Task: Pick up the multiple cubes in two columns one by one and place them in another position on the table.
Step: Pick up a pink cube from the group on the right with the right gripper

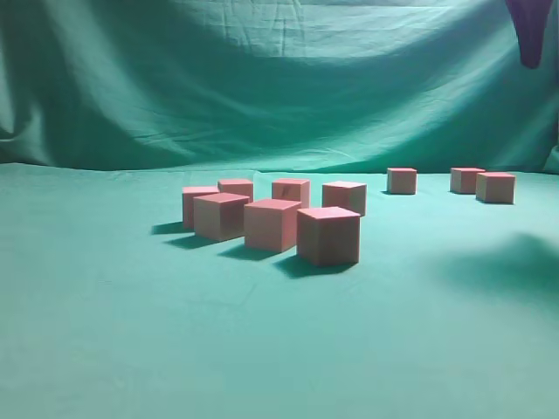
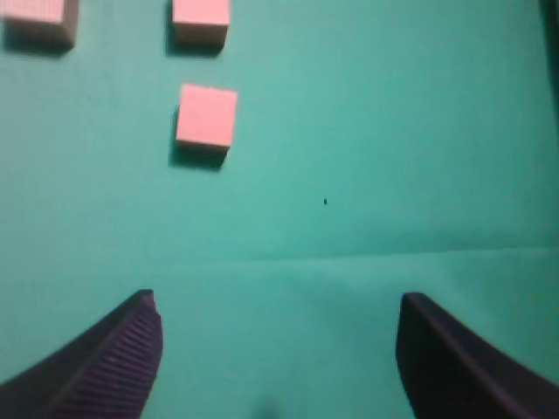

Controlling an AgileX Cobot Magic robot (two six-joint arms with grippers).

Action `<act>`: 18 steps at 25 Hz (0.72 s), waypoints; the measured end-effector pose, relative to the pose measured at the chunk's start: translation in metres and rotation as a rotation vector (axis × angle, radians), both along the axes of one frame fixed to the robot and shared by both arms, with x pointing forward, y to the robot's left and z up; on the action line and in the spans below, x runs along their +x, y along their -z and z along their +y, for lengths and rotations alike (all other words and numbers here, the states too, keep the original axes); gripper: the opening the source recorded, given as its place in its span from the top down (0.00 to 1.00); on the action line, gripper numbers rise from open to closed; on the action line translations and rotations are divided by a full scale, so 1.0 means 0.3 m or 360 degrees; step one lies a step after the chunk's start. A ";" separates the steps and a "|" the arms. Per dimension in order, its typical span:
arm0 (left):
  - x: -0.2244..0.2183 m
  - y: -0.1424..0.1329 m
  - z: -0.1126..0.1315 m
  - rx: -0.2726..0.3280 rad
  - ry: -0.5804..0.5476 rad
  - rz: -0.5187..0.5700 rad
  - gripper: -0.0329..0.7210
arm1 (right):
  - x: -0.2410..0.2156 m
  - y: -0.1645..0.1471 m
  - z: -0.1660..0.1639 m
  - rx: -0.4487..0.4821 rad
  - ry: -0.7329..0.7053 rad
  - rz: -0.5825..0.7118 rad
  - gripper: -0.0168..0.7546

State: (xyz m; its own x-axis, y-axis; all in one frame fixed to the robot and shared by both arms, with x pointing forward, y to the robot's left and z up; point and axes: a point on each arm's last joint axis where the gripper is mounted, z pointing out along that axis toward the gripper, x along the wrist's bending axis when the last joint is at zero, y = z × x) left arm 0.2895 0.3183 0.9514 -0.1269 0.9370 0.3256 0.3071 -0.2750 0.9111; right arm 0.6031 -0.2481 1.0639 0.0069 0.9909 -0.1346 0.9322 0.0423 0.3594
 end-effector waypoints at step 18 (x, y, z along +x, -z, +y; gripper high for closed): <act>0.000 0.000 0.000 0.0000 0.0000 0.0000 0.96 | 0.227 0.342 -0.055 0.0275 -0.0017 -0.0126 0.32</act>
State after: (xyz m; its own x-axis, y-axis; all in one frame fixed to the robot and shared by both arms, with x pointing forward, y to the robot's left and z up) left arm 0.2895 0.3183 0.9514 -0.1269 0.9370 0.3256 0.3071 -0.2750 0.9111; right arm 0.6712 -0.2645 0.9613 -0.0002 0.9993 0.0383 0.9007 -0.0164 0.4341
